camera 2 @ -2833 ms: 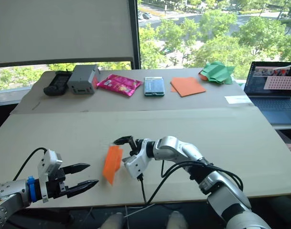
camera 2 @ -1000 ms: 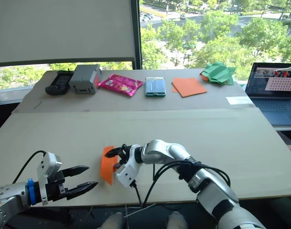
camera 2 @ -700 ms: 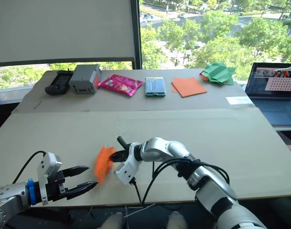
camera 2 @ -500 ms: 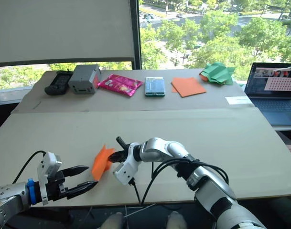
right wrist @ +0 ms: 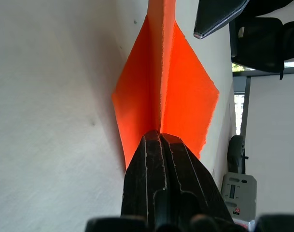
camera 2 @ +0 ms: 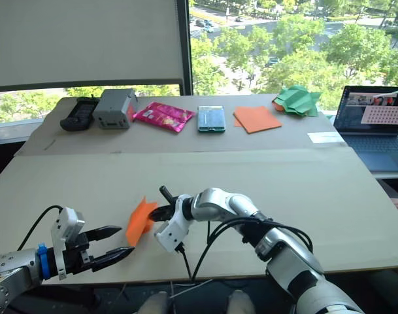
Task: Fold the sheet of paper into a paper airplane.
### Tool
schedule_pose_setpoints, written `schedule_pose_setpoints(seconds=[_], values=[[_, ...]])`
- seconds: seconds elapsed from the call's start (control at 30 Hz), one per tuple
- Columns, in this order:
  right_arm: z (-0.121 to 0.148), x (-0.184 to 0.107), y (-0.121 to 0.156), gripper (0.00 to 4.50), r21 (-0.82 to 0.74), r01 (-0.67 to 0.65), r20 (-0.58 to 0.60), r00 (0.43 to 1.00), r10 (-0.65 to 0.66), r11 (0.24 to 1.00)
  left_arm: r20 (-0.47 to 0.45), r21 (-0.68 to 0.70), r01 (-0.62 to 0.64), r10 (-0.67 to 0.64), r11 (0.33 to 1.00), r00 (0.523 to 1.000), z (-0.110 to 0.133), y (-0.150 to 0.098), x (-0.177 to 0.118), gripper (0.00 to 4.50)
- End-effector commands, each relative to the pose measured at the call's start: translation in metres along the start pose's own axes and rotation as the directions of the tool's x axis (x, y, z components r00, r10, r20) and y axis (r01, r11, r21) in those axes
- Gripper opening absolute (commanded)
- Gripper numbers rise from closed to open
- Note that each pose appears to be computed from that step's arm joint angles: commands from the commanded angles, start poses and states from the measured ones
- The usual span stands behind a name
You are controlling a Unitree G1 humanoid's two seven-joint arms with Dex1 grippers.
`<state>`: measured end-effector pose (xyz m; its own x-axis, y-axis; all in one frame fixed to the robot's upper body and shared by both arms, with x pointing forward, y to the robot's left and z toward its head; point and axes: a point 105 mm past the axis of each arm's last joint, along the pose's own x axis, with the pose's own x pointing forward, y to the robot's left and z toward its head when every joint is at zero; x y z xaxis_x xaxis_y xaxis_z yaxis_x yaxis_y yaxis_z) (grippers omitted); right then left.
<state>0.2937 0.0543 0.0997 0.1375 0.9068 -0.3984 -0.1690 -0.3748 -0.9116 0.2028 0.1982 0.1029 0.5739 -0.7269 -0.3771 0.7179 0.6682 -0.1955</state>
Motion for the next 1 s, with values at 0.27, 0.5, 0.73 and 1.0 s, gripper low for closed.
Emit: schedule_pose_setpoints(seconds=[0.27, 0.5, 0.73, 1.0], values=[[-0.027, -0.09, -0.036, 0.02, 0.479, 0.05, -0.146, 0.989, 0.024, 0.876, 0.05, 0.018, 0.056, -0.057, 0.998, 0.997, 0.009, -0.01, 0.015, 4.5], [-0.077, -0.175, -0.032, 0.02, 0.815, 0.245, -0.407, 0.887, 0.218, 0.526, 0.051, 0.016, 0.101, -0.102, 0.995, 0.994, 0.007, -0.014, 0.026, 4.5], [-0.114, -0.254, 0.011, 0.02, 0.843, 0.511, -0.526, 0.717, 0.457, 0.167, 0.096, 0.091, 0.152, -0.16, 0.984, 0.982, 0.028, -0.018, 0.042, 4.5], [-0.128, -0.287, 0.042, 0.02, 0.705, 0.704, -0.544, 0.613, 0.574, -0.085, 0.118, 0.281, 0.282, -0.325, 0.917, 0.938, 0.067, -0.054, 0.054, 4.5]])
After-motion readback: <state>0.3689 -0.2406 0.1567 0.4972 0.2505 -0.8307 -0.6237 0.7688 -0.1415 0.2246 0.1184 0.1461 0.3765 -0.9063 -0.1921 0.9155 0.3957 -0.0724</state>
